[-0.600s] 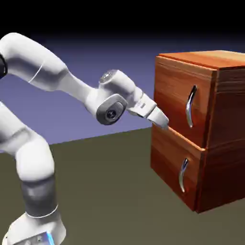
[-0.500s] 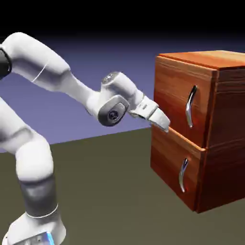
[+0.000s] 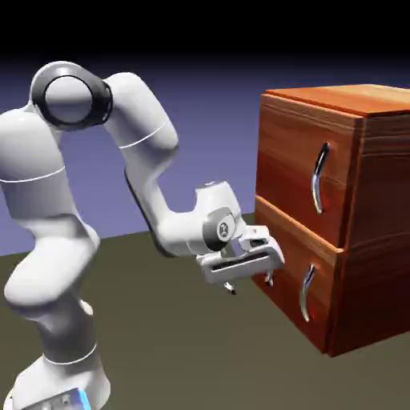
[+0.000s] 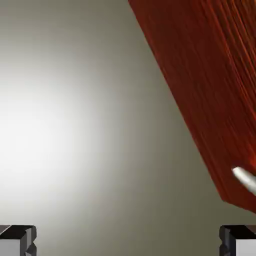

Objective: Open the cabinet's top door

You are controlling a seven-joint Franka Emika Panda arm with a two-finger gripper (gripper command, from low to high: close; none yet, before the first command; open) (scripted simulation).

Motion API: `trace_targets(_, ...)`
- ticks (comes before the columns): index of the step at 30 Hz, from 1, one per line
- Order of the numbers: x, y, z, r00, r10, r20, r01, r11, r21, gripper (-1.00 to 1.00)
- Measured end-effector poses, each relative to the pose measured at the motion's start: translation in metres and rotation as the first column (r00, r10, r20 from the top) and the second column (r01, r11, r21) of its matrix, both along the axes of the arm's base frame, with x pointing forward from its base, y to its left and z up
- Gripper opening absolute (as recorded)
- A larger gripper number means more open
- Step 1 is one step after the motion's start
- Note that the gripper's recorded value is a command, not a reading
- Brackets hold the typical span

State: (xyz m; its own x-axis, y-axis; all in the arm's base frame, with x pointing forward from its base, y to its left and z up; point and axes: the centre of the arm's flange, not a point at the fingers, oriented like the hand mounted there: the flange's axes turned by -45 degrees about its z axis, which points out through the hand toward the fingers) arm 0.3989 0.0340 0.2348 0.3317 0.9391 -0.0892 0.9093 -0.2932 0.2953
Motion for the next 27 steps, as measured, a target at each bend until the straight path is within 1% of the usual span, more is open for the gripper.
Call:
trace_targets(5, -0.015, 0.013, -0.038, 0.951, 0.285, -0.121, -0.288, 0.958, -0.011, 1.00)
trace_targets(10, -0.028, 0.028, -0.059, 0.821, 0.548, -0.162, -0.551, 0.834, 0.026, 1.00)
trace_targets(15, -0.034, 0.044, -0.062, 0.639, 0.760, -0.117, -0.762, 0.646, 0.039, 1.00)
trace_targets(19, -0.033, 0.053, -0.052, 0.475, 0.879, -0.043, -0.880, 0.475, -0.009, 1.00)
trace_targets(23, -0.025, 0.056, -0.031, 0.308, 0.951, 0.029, -0.943, 0.310, -0.124, 1.00)
trace_targets(27, -0.014, 0.052, -0.001, 0.155, 0.985, 0.069, -0.939, 0.169, -0.299, 1.00)
